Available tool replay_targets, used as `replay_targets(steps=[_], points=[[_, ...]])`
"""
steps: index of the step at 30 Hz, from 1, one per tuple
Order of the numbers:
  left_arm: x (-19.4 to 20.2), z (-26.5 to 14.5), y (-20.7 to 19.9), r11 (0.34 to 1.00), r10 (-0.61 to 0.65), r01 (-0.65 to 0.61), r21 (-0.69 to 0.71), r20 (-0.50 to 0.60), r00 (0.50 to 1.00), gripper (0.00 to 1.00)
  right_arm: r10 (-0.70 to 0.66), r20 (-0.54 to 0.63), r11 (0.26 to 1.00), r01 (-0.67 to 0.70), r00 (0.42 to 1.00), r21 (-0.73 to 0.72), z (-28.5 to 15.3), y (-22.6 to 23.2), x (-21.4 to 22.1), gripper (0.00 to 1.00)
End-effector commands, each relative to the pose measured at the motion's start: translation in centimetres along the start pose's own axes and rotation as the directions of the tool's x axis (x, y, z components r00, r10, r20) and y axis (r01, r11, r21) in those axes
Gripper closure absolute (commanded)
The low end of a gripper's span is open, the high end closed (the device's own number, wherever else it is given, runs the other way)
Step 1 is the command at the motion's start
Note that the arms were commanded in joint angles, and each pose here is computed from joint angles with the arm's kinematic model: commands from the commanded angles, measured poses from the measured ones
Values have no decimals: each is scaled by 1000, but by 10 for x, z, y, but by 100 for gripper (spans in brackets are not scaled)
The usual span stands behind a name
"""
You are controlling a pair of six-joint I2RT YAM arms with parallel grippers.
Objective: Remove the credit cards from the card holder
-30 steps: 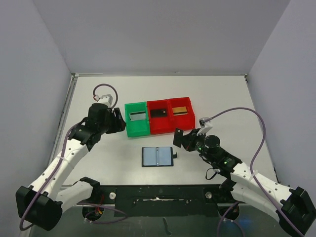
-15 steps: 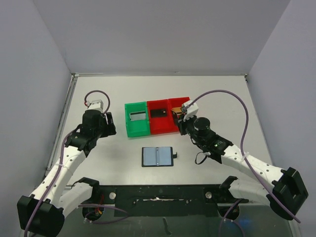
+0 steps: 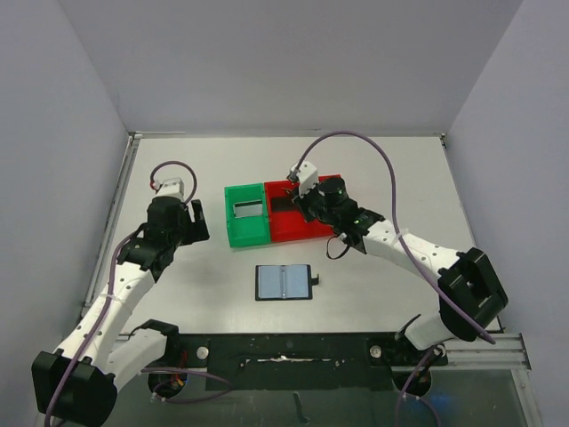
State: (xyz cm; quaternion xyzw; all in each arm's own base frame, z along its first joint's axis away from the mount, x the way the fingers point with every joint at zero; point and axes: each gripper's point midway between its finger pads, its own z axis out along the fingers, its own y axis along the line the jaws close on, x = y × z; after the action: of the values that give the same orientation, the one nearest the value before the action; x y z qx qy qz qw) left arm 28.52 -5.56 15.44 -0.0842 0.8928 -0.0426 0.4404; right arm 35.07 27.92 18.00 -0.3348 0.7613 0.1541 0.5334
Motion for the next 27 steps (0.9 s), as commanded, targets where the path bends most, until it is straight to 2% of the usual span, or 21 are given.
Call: replay_targets(steps=[1,4,6,18,23,27], points=[[-23,-4,2,1000,-14,15,-7,88,996,25,-142,45,989,143,989,-20,8,-1,-26,100],[-23,-3,2,1000,-15,15,-3,88,996,25,-349,24,937,349,937,33,14,1,-23,100],[-23,-3,2,1000,-18,18,-1,87,996,25,-405,2,913,404,914,60,19,-2,-22,100],[-23,-1,4,1000,-19,20,-4,81,997,25,-495,26,867,496,868,-40,39,-10,-19,100],[-23,0,6,1000,-22,22,-7,79,997,25,-493,61,866,496,868,-63,42,-14,-24,100],[-23,0,6,1000,-23,24,-8,81,996,24,-501,41,860,503,864,-86,48,-19,-18,100]])
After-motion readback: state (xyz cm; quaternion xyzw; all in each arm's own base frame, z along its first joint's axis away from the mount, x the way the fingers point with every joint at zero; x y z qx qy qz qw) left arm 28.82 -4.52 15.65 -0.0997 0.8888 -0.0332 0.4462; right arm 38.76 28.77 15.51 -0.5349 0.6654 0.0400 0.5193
